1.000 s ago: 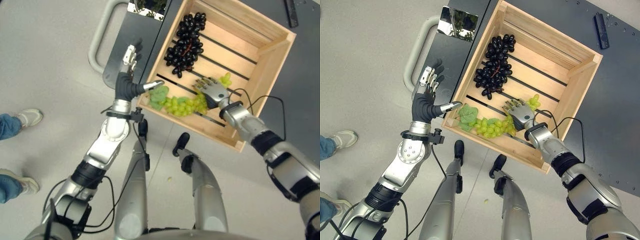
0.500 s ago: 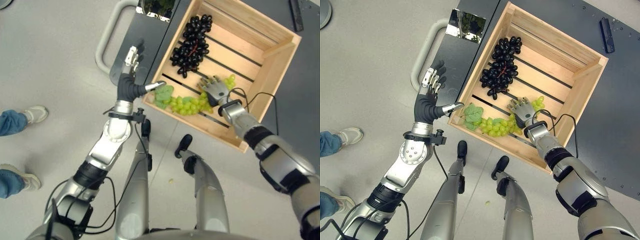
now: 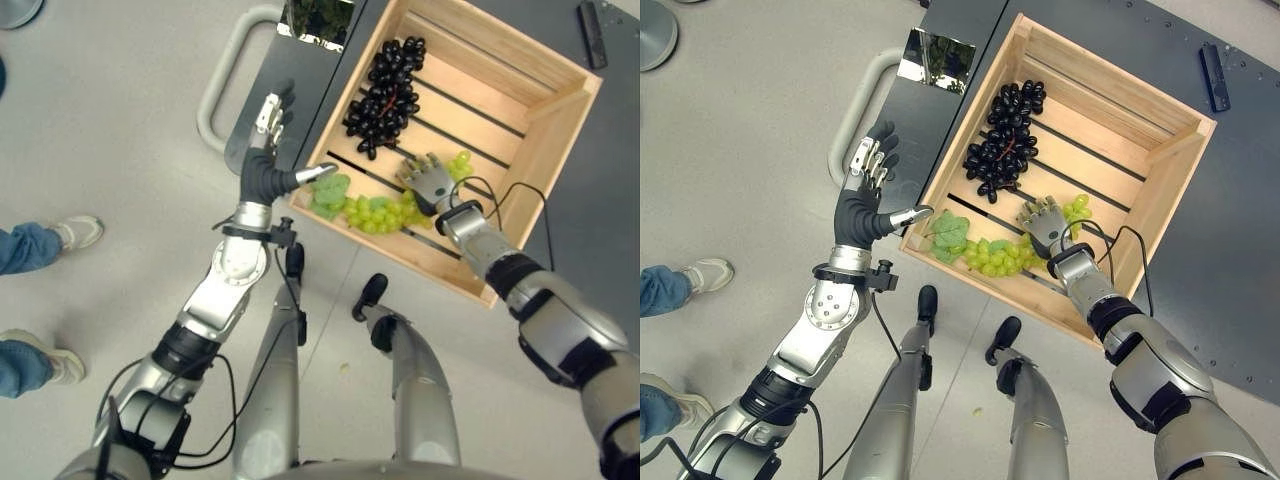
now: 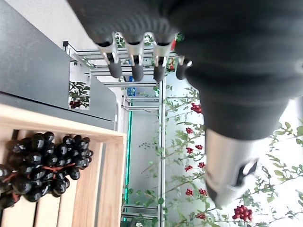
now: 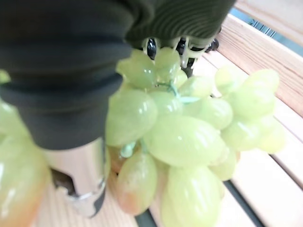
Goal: Pick up the fruits from the basket on one side to the basket on the other side
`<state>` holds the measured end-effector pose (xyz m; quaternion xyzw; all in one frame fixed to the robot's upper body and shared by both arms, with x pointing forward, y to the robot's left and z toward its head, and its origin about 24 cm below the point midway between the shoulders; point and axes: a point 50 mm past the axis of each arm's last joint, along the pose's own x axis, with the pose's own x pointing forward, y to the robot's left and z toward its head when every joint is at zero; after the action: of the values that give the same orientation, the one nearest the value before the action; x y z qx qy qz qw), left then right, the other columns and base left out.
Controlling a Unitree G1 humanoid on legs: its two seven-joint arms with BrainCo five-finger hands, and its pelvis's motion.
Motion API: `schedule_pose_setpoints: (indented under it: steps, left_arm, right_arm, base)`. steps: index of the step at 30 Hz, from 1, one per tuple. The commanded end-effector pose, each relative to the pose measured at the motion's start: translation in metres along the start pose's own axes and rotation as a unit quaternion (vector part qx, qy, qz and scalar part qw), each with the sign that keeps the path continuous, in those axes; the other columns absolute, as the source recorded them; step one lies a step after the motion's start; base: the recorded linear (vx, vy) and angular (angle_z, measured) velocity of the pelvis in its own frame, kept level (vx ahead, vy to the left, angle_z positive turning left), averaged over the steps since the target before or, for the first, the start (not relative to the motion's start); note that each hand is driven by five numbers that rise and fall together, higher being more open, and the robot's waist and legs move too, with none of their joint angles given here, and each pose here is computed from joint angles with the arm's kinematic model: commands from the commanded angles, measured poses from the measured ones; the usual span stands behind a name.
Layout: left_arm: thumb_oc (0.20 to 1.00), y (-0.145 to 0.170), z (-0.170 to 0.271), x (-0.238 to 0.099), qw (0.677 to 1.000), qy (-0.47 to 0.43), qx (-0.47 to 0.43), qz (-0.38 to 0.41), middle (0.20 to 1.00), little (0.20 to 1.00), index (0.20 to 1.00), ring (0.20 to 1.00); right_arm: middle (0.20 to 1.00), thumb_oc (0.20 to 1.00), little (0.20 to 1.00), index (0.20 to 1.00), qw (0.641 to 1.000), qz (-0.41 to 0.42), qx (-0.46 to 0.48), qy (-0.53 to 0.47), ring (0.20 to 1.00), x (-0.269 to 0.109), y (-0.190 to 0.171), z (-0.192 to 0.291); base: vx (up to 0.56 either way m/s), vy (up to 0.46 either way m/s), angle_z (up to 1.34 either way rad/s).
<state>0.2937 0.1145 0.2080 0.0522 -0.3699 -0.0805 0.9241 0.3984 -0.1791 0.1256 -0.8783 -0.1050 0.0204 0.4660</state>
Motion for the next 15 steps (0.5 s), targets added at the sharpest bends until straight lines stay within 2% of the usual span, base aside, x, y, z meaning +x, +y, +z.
schedule_pose_setpoints:
  steps: [1, 15]
  left_arm:
    - [1.000, -0.008, 0.037, 0.009, 0.995, -0.095, -0.010, -0.015, 1.000, 1.000, 1.000, 1.000]
    - [1.000, 0.001, 0.037, 0.010, 0.996, -0.092, 0.009, 0.009, 1.000, 1.000, 1.000, 1.000]
  right_arm:
    - [0.200, 0.200, 0.200, 0.200, 0.967, 0.244, -0.057, -0.045, 0.200, -0.041, 0.084, 0.020]
    - [0.200, 0.200, 0.200, 0.200, 0.984, 0.159, -0.025, -0.079, 0.200, -0.014, 0.035, 0.034]
  base:
    - [0.00, 0.000, 0.00]
    - [0.00, 0.000, 0.00]
